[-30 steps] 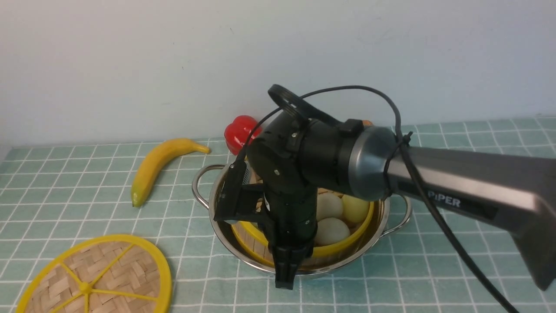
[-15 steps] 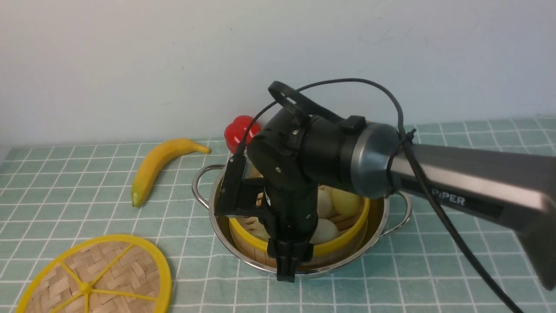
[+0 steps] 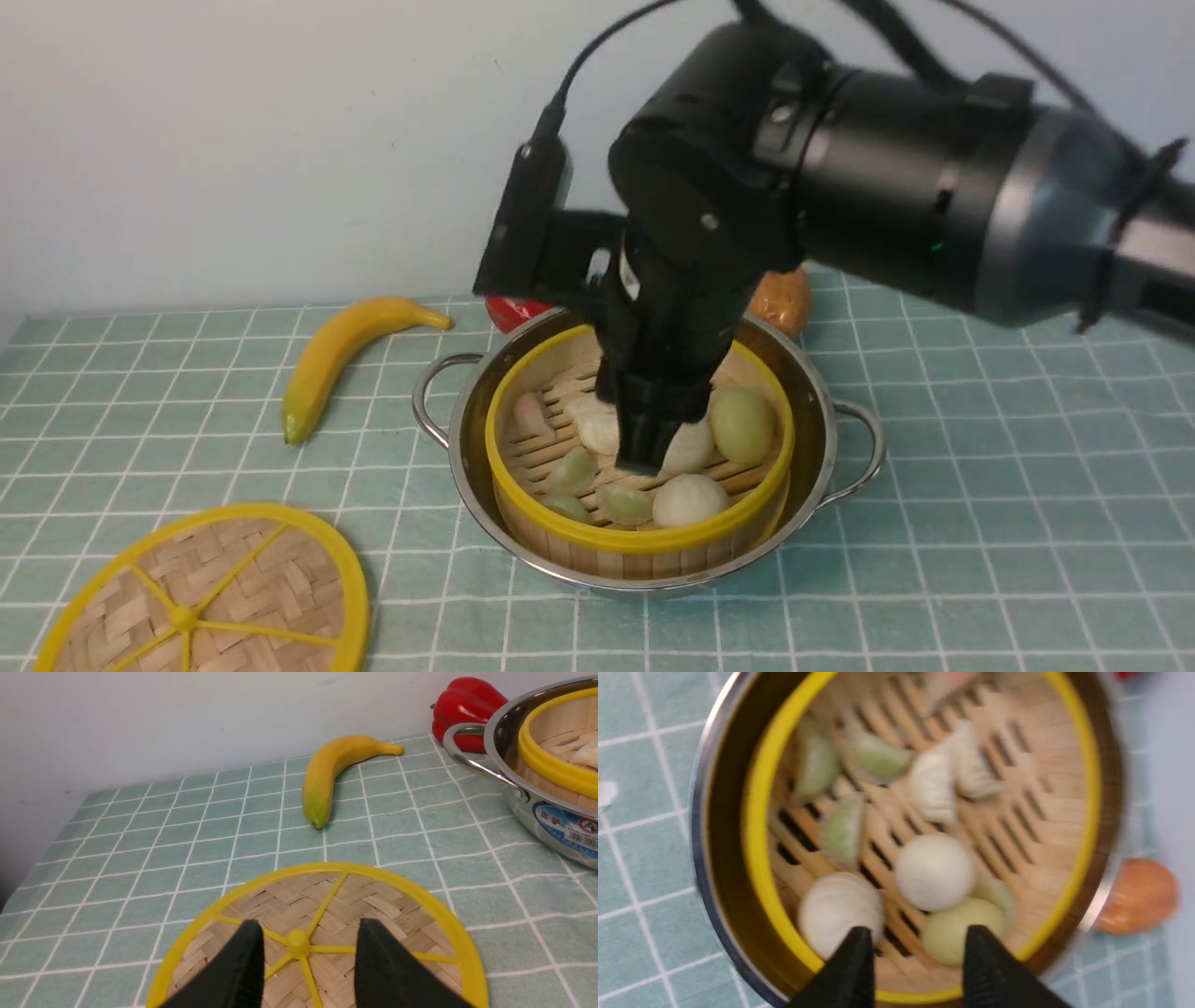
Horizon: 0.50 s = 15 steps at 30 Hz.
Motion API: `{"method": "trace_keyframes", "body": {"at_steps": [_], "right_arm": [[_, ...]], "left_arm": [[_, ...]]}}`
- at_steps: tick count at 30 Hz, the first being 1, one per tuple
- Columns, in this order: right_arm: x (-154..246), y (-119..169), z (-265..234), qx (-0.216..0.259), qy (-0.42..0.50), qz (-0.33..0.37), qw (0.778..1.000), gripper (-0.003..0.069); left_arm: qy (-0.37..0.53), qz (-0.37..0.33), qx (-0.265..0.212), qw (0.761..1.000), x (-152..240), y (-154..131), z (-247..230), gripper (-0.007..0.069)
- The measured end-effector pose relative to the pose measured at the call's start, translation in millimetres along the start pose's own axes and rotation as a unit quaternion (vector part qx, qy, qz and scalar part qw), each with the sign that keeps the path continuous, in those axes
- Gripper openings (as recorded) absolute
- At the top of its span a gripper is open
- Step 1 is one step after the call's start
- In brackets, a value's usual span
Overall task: Place the steamer in the pot on the blue tablecloth, and put the lid on the steamer.
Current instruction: 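Place the bamboo steamer basket of food into the steel pot with the right gripper, then grasp the bamboo steamer lid lying on the table by its centre knob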
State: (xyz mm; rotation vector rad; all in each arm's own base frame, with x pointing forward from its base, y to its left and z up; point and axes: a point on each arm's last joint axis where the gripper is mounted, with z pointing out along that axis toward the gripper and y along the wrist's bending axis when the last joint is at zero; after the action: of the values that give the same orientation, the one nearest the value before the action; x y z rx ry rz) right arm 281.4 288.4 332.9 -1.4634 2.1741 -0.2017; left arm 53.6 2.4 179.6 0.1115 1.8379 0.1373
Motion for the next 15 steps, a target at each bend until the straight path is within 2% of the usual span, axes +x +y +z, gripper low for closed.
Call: {"method": "trace_keyframes", "body": {"at_steps": [1, 2, 3, 5, 11, 15], "right_arm": [[2.0, -4.3, -12.3, 0.012, -0.011, 0.008, 1.0, 0.0161], [2.5, -5.1, -14.9, 0.014, -0.013, 0.01, 1.0, 0.0148], [4.5, -8.6, -25.4, 0.024, -0.022, 0.017, 0.999, 0.0078], [12.2, -17.8, -58.9, 0.049, -0.054, 0.045, 0.996, -0.0007], [29.6, -26.9, -114.7, 0.063, -0.116, 0.121, 0.984, -0.0016], [40.0, -26.2, -144.8, 0.037, -0.16, 0.19, 0.968, -0.0012]], "left_arm": [[0.0, 0.0, 0.0, 1.0, 0.0, 0.0, 0.0, 0.0264], [0.0, 0.0, 0.0, 1.0, 0.0, 0.0, 0.0, 0.0264], [0.0, 0.0, 0.0, 1.0, 0.0, 0.0, 0.0, 0.0264], [0.0, 0.0, 0.0, 1.0, 0.0, 0.0, 0.0, 0.0264], [0.0, 0.0, 0.0, 1.0, 0.0, 0.0, 0.0, 0.0264], [0.0, 0.0, 0.0, 1.0, 0.0, 0.0, 0.0, 0.0264]]}}
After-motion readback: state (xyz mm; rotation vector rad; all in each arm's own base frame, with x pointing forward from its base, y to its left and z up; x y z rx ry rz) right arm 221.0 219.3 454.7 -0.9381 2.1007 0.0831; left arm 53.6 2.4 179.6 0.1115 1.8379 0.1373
